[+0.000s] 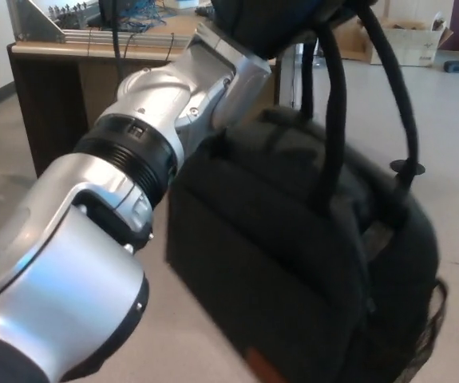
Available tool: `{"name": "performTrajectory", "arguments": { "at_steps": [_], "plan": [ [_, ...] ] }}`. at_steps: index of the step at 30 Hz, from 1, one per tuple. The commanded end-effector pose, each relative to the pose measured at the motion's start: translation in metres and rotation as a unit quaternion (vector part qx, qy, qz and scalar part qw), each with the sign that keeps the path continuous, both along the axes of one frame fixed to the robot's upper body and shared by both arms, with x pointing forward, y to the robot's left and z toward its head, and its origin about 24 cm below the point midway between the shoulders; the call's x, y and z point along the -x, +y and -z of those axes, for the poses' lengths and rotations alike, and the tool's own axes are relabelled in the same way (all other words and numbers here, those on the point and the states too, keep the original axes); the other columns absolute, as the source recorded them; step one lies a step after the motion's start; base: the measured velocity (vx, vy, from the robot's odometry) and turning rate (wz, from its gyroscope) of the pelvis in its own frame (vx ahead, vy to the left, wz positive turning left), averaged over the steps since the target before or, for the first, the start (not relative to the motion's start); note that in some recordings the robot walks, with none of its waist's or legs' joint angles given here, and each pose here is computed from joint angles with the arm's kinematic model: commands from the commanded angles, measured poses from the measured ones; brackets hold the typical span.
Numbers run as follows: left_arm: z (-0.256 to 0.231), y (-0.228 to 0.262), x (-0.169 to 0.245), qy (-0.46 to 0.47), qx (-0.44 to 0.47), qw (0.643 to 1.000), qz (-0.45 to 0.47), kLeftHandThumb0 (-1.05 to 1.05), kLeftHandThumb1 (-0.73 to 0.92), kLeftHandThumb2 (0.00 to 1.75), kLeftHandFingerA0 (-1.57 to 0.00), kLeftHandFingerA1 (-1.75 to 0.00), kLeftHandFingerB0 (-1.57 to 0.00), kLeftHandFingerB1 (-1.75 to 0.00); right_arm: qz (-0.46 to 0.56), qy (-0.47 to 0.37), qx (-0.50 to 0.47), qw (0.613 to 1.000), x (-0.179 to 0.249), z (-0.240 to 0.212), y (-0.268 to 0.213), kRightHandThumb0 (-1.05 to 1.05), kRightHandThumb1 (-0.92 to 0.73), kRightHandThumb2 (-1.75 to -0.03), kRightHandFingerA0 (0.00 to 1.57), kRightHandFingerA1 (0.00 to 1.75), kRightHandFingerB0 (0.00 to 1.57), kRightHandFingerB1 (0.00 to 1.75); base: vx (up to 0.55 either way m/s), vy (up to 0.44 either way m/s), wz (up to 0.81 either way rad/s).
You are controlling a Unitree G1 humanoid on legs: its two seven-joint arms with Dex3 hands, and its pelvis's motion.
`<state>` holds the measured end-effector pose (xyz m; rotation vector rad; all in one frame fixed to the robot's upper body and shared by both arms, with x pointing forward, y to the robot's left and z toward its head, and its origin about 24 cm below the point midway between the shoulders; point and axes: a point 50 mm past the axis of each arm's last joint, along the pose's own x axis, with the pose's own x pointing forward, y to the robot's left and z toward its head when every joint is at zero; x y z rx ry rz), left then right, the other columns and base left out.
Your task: A person hands over a black lunchbag to the robot and the robot uses its left hand to grab the strips of the lunchbag, the gives it back to the person.
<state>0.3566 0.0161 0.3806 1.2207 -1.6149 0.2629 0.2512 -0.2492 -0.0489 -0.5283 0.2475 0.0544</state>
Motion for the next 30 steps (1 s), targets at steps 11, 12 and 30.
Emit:
{"name": "performTrajectory", "arguments": {
  "at_steps": [11, 12, 30],
  "plan": [
    [0.015, 0.004, -0.006, -0.017, -0.01, 1.0, -0.024, -0.27, 0.6, 0.58, -0.84, -1.75, -0.67, -1.63, 0.007, 0.004, -0.004, 1.0, 0.0, 0.0, -0.003, -0.72, -0.65, -1.06, 0.38, 0.56, 0.34, 0.52, 0.0, 0.0, 0.0],
    [0.015, 0.004, -0.006, -0.018, -0.01, 0.999, -0.024, -0.27, 0.6, 0.58, -0.84, -1.75, -0.67, -1.63, 0.007, 0.004, -0.004, 1.0, 0.0, 0.0, -0.003, -0.72, -0.65, -1.06, 0.38, 0.56, 0.34, 0.52, 0.0, 0.0, 0.0],
    [0.008, 0.001, -0.017, 0.211, -0.069, 0.973, -0.058, -0.84, 0.49, 0.87, 0.0, 0.0, 0.0, -0.03, 0.006, 0.003, 0.001, 1.0, -0.002, -0.003, -0.004, -0.72, -0.67, -1.07, 0.36, 0.56, 0.34, 0.52, 0.0, 0.0, 0.0]
  ]
}}
